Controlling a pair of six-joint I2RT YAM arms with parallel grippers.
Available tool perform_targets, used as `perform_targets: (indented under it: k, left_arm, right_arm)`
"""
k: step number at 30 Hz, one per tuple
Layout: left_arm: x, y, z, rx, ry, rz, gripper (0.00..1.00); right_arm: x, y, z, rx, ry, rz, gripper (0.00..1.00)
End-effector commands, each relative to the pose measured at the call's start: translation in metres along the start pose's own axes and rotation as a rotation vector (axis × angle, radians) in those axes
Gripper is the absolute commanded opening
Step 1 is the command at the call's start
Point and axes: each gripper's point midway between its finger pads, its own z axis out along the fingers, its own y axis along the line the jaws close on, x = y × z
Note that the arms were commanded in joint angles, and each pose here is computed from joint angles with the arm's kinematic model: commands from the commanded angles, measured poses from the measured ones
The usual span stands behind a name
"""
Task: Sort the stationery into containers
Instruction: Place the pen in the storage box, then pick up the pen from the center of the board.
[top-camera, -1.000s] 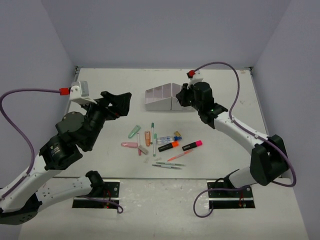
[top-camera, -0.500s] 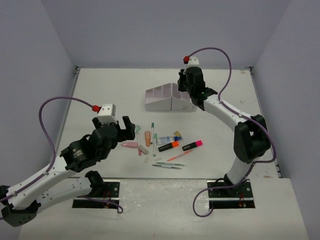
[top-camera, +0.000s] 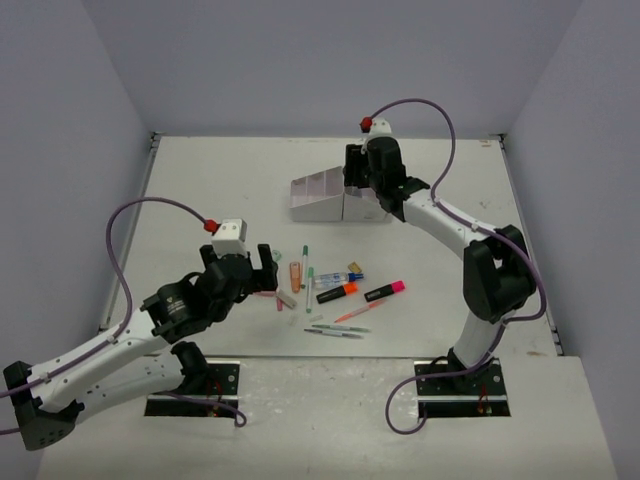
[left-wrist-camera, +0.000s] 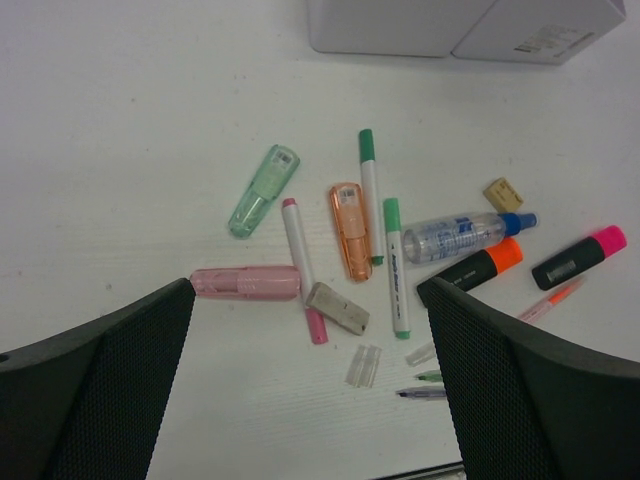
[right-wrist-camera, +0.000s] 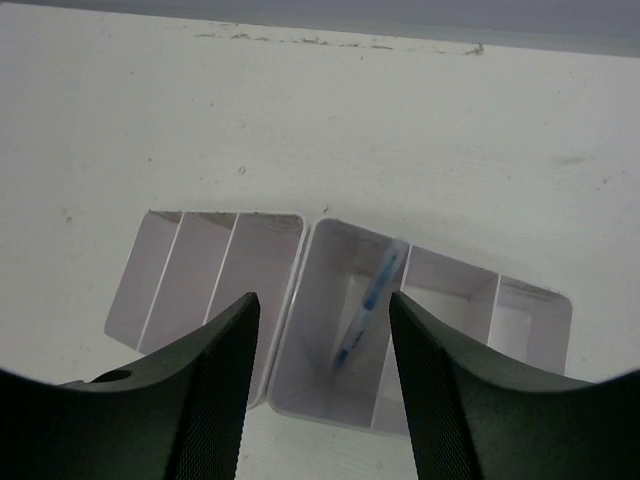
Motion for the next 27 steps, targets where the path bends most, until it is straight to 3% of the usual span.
perform_targets:
  k: [1,7,10,12,13,17,18,23,24,26,27]
  left_arm:
    - [0.008,-0.021,0.015,0.048,0.017,-0.049,1.00]
    - [0.027,-0.040,0.045,-0.009,0.102,-0.039,0.98]
    - [0.035,-0.050,0.061,-0.029,0.137,-0.007,0.86]
    - [0.045,-0.055,0.076,-0.054,0.169,0.032,0.71]
    - [0.040,-0.060,0.076,-0.043,0.161,0.023,0.66]
    - [0.056,-0.073,0.095,-0.053,0.227,0.075,0.52]
    - [0.058,-0.077,0.095,-0.039,0.237,0.074,0.52]
    - [0.058,-0.070,0.085,-0.040,0.237,0.045,0.56]
    - [0.051,-0.066,0.079,-0.049,0.216,0.023,0.61]
    - [0.025,-0.054,0.059,-0.058,0.137,-0.028,0.80]
    - [0.022,-0.047,0.056,-0.078,0.123,-0.027,0.83]
  right_arm:
    - [-0.054,0.014,-0.044,-0.048,-0.128,0.020,0.57]
    - [-0.093,0.032,-0.136,-0.089,-0.240,0.027,0.55]
    - [-0.083,0.036,-0.172,-0.137,-0.226,0.054,0.49]
    - [-0.055,0.033,-0.183,-0.160,-0.193,0.072,0.45]
    - [-0.061,0.034,-0.194,-0.177,-0.215,0.088,0.44]
    - [-0.011,0.019,-0.213,-0.171,-0.130,0.123,0.40]
    - [-0.006,0.021,-0.220,-0.193,-0.123,0.135,0.39]
    - [0.075,0.038,-0.236,-0.344,0.163,-0.020,0.40]
    - [0.098,0.043,-0.243,-0.372,0.258,-0.069,0.42]
    - [0.133,0.058,-0.258,-0.422,0.393,-0.210,0.45]
    - [0.143,0.063,-0.265,-0.440,0.424,-0.258,0.46]
